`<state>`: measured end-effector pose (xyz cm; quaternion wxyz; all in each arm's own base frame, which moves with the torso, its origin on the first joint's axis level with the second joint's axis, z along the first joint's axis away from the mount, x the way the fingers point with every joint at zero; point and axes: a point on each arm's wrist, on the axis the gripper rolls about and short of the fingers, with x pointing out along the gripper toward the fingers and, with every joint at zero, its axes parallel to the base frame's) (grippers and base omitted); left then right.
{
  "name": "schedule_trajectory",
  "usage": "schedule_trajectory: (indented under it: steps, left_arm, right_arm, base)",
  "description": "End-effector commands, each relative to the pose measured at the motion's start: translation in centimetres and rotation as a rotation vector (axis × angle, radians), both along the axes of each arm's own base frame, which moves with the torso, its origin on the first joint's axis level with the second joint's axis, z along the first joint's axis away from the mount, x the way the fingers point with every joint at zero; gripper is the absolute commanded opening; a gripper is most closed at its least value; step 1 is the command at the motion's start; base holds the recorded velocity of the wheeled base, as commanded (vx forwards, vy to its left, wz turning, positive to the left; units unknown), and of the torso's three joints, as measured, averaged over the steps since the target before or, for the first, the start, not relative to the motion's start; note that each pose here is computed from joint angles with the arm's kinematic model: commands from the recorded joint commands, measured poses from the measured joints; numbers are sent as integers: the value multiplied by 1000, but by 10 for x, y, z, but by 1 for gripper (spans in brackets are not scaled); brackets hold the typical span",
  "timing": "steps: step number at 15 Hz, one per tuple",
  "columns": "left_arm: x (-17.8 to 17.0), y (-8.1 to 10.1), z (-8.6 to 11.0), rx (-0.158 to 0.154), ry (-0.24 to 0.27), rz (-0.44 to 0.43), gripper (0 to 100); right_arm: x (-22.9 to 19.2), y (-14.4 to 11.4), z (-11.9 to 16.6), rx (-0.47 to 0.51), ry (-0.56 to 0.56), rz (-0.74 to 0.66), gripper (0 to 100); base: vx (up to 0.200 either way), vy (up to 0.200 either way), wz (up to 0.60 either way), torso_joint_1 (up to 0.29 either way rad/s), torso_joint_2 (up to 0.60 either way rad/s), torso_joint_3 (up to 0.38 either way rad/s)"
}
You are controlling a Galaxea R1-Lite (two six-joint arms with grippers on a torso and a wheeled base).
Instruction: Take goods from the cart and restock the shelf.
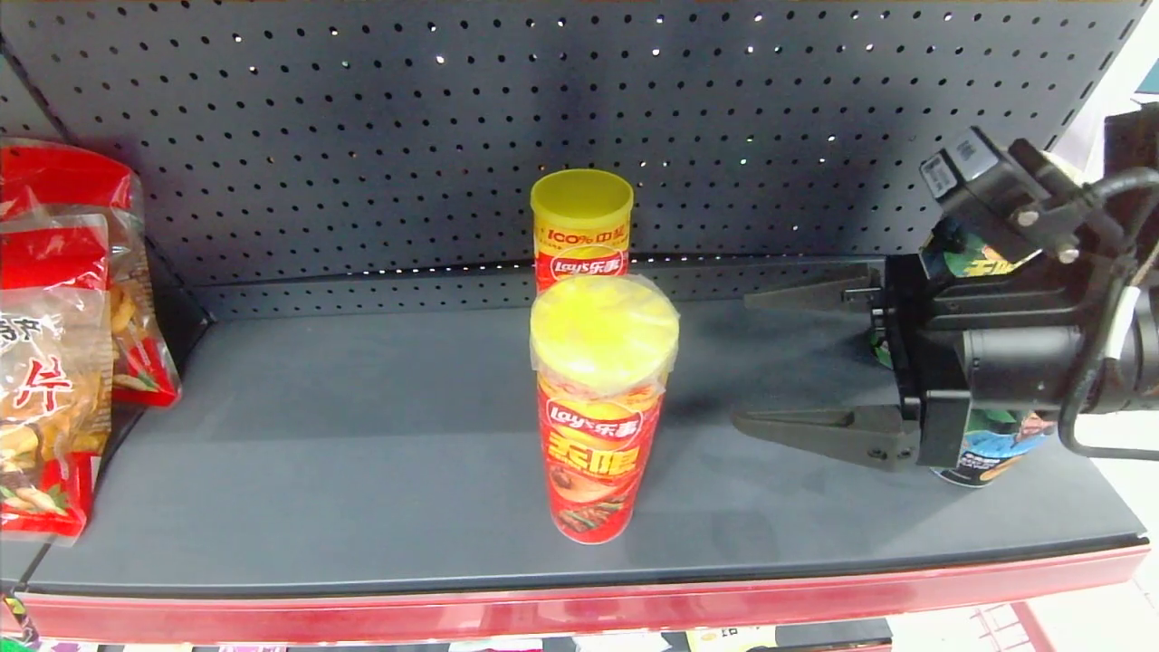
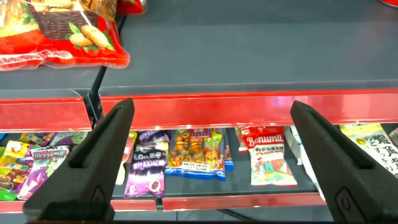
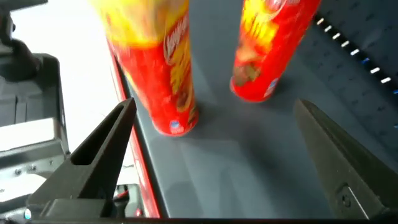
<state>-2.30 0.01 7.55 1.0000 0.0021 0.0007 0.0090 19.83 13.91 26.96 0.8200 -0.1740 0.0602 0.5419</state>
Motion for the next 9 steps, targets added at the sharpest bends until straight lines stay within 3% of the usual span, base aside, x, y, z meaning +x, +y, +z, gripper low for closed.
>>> schedule_trajectory:
  steps: [1,5,9]
  left_arm:
    - [0,0,0,0,2,0,100]
    - [0,0,0,0,2,0,100]
    - [0,0,0,0,2,0,100]
  right_arm:
    - [-5,1,11,22,-14,1,100]
    - [-21,4,39,78,48,-93,100]
    - [-46,-6,56,172,171,-290,100]
  base:
    - [0,0,0,0,0,0]
    - [0,0,0,0,0,0]
    - [0,0,0,0,0,0]
